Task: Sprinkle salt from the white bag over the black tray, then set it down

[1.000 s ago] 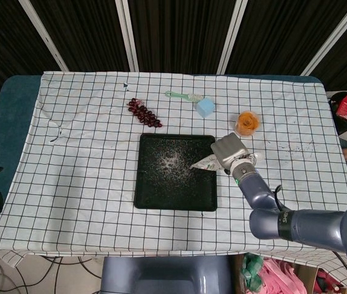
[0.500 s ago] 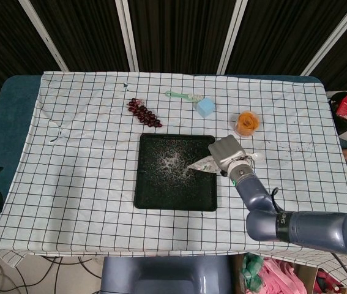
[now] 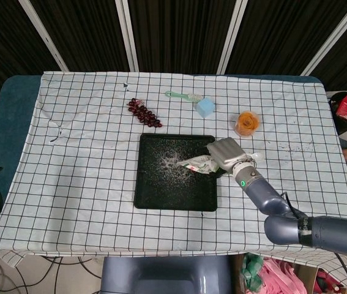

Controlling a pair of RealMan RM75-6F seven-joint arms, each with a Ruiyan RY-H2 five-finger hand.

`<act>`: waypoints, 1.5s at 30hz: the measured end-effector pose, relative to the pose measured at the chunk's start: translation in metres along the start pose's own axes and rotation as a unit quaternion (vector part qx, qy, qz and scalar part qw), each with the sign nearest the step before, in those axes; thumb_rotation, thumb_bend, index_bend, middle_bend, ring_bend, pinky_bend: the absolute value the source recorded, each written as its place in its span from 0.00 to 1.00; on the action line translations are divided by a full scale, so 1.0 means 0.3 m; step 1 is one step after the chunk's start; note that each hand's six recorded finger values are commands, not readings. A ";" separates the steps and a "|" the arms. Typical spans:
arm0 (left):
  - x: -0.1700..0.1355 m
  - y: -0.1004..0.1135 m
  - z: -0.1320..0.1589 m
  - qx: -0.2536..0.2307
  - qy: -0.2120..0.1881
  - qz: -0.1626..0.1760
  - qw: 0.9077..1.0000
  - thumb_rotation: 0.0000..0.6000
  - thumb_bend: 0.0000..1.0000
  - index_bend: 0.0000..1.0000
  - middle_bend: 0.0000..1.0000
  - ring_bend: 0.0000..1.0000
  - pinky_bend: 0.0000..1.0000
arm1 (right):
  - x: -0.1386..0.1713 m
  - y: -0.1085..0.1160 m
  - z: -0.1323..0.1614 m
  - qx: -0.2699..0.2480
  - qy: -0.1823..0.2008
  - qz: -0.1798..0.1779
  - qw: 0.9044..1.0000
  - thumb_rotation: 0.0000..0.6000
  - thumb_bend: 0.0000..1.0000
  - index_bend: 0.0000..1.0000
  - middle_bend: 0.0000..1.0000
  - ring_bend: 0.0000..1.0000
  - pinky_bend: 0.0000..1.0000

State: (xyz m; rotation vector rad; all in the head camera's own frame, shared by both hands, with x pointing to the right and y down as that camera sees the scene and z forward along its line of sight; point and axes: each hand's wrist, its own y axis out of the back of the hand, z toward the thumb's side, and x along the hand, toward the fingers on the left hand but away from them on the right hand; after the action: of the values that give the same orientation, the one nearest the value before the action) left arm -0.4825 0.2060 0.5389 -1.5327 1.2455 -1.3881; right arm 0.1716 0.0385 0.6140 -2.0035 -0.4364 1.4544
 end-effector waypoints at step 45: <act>0.001 -0.004 0.002 0.008 -0.002 0.002 1.000 1.00 0.61 0.21 0.06 0.00 0.00 | 0.102 -0.313 -0.373 -0.305 -0.012 -0.147 0.941 1.00 0.49 0.55 0.41 0.51 0.60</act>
State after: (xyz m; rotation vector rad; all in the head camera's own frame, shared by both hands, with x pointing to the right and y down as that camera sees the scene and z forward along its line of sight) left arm -0.4816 0.2061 0.5401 -1.5202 1.2321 -1.3896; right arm 0.2952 0.0953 0.6752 -2.2462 -1.2658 1.2463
